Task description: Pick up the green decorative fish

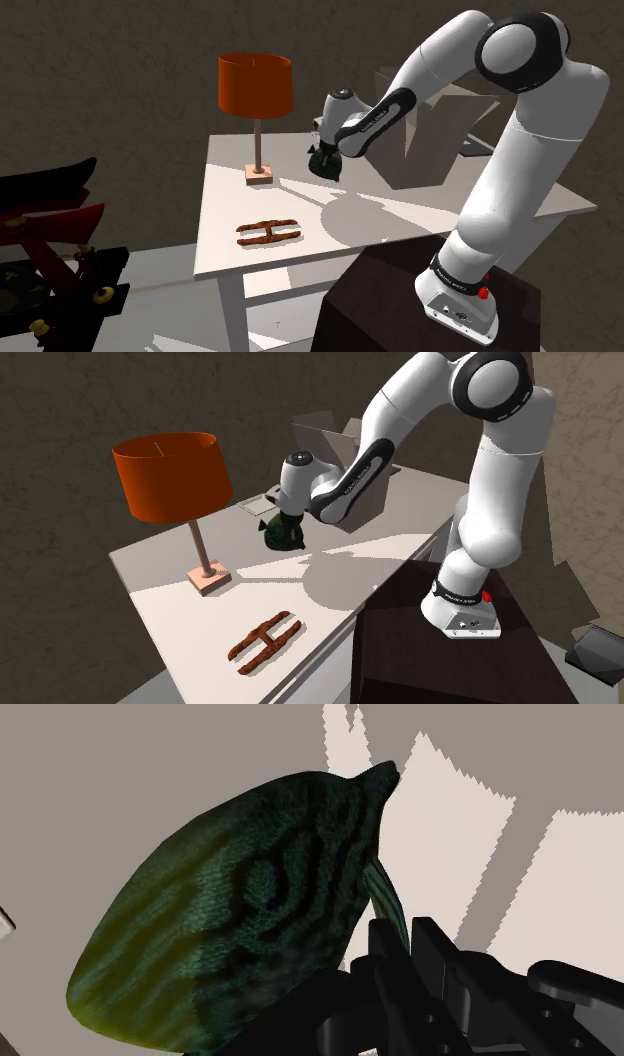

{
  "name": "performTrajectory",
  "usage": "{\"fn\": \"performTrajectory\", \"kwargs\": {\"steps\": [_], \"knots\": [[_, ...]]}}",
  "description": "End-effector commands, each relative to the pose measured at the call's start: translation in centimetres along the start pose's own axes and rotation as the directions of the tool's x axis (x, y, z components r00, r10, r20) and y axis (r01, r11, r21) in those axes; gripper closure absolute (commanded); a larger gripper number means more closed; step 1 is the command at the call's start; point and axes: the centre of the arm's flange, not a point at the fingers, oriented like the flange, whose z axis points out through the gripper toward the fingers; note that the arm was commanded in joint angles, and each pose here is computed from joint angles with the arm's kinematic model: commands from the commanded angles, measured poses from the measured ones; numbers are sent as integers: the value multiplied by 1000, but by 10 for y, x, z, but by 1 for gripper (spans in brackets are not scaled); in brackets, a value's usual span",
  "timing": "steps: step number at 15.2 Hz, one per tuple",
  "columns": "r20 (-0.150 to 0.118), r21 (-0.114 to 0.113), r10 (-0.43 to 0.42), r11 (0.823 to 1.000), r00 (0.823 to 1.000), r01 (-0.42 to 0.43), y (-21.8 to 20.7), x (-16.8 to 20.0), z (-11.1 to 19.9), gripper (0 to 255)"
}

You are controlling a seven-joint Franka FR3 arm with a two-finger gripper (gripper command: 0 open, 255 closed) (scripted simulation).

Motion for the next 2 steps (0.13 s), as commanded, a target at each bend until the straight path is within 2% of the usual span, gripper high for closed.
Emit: {"fn": "performTrajectory", "kwargs": {"steps": [1,2], "knots": [[0,0,0,1000,1000,0,1,2,-6,255],[0,0,0,1000,1000,0,1,2,-6,255]]}}
